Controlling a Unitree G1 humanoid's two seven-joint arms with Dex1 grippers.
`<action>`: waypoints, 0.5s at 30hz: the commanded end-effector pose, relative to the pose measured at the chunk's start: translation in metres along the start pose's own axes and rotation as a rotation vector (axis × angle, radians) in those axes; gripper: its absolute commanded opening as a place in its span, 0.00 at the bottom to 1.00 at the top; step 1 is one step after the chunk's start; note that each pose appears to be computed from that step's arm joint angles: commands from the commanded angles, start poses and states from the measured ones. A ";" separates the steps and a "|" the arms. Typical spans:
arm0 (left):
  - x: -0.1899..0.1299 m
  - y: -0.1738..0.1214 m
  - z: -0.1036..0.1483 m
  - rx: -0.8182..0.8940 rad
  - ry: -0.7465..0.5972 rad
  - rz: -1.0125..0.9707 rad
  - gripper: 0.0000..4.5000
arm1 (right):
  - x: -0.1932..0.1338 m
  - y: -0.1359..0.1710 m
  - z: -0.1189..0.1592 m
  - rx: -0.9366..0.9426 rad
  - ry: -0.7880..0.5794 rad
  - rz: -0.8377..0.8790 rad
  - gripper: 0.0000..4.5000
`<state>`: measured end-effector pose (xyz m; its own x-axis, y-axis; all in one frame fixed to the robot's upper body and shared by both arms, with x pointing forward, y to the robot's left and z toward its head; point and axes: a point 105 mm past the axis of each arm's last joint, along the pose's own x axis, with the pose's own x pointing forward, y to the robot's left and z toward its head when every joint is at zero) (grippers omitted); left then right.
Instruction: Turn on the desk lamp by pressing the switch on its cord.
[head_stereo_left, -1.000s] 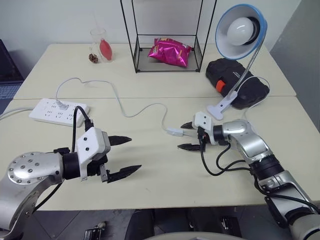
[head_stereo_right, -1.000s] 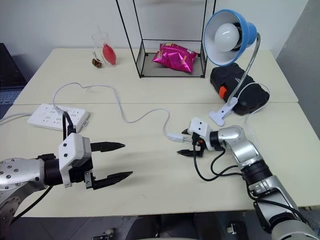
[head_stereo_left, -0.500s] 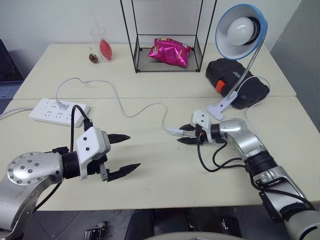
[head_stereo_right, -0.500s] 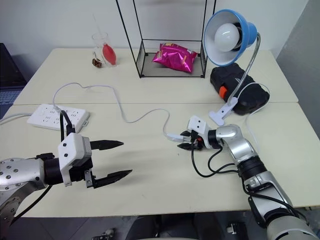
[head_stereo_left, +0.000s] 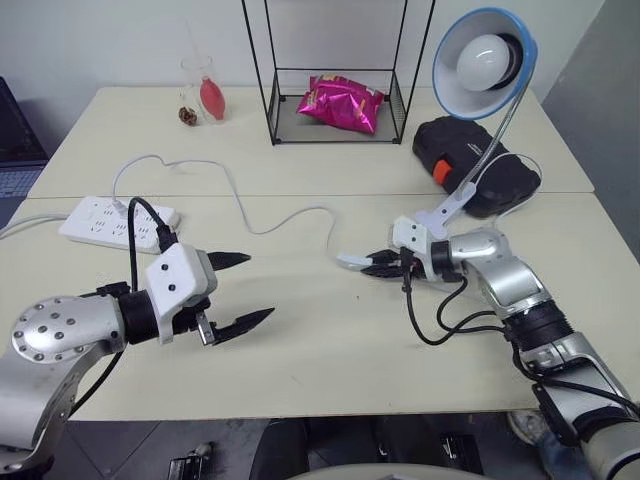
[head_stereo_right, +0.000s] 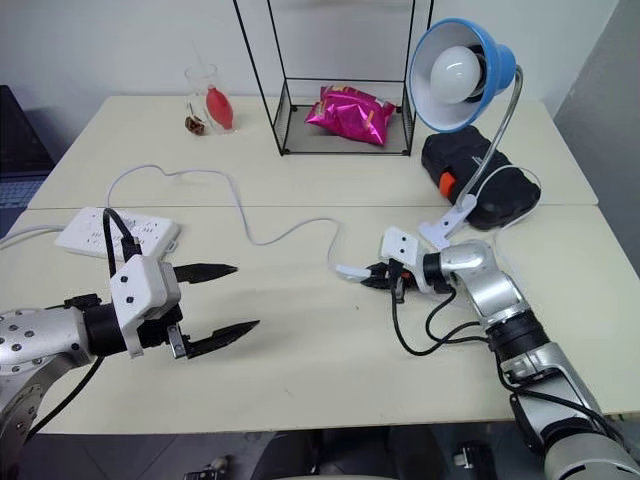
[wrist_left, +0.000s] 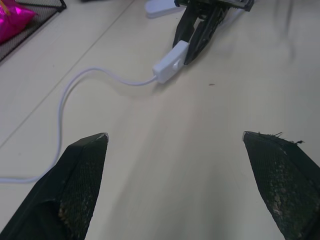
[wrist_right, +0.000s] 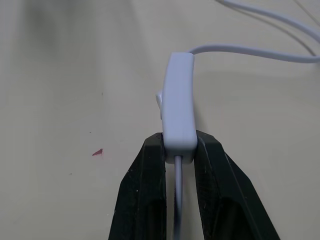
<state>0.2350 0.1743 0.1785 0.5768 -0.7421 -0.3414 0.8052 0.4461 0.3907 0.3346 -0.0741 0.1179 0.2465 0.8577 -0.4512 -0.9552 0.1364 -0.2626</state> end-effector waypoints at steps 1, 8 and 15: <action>0.005 0.003 0.017 0.030 -0.070 0.004 1.00 | -0.011 0.008 0.026 -0.041 -0.048 0.009 0.09; 0.019 -0.005 0.034 0.062 -0.113 -0.107 1.00 | -0.012 0.019 0.040 -0.034 -0.047 0.000 0.09; 0.038 -0.004 0.025 0.083 -0.089 -0.130 1.00 | -0.010 0.027 0.047 0.015 -0.056 0.002 0.09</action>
<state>0.2474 0.1339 0.1872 0.4445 -0.8383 -0.3157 0.8655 0.3111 0.3926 0.3041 -0.0578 0.1448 0.2380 0.8692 -0.4333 -0.9600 0.1427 -0.2410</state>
